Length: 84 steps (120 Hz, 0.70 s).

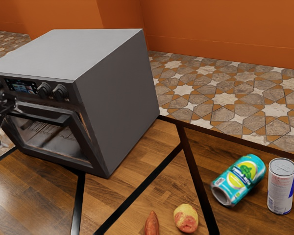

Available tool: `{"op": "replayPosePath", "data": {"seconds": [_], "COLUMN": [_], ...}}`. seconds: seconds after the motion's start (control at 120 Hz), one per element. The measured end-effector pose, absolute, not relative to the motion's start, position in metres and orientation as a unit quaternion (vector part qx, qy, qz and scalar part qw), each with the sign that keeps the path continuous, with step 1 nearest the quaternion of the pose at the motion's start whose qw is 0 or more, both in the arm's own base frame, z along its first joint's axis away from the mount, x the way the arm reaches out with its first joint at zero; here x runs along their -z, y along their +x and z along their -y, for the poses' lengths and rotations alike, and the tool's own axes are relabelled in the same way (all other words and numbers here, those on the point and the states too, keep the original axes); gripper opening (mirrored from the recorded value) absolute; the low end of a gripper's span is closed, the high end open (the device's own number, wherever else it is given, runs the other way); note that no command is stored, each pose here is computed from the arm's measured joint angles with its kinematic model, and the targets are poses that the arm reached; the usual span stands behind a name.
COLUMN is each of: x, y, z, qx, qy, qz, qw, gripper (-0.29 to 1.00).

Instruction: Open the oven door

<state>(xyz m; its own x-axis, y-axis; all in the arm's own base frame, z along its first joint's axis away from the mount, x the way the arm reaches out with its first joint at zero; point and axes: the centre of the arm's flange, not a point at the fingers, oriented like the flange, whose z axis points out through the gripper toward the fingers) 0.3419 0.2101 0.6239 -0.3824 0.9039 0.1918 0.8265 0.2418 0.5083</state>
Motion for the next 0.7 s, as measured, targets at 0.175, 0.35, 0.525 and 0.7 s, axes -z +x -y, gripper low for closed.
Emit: {"op": "replayPosePath", "data": {"seconds": [0.175,0.35,0.525,0.7], "x": [-0.613,-0.612,-0.801,-0.798], "y": [0.274,0.197,0.325,0.419], "z": [-0.193,-0.176,0.019,0.144], "qx": [-0.295,-0.336,-0.342,-0.157], "qy": [0.522,0.475,0.621,0.726], "qz": [-0.796,-0.806,-0.686,-0.647], "qw": [0.082,0.110,0.164,0.172], "gripper": [0.70,0.70,0.70,0.70]}}
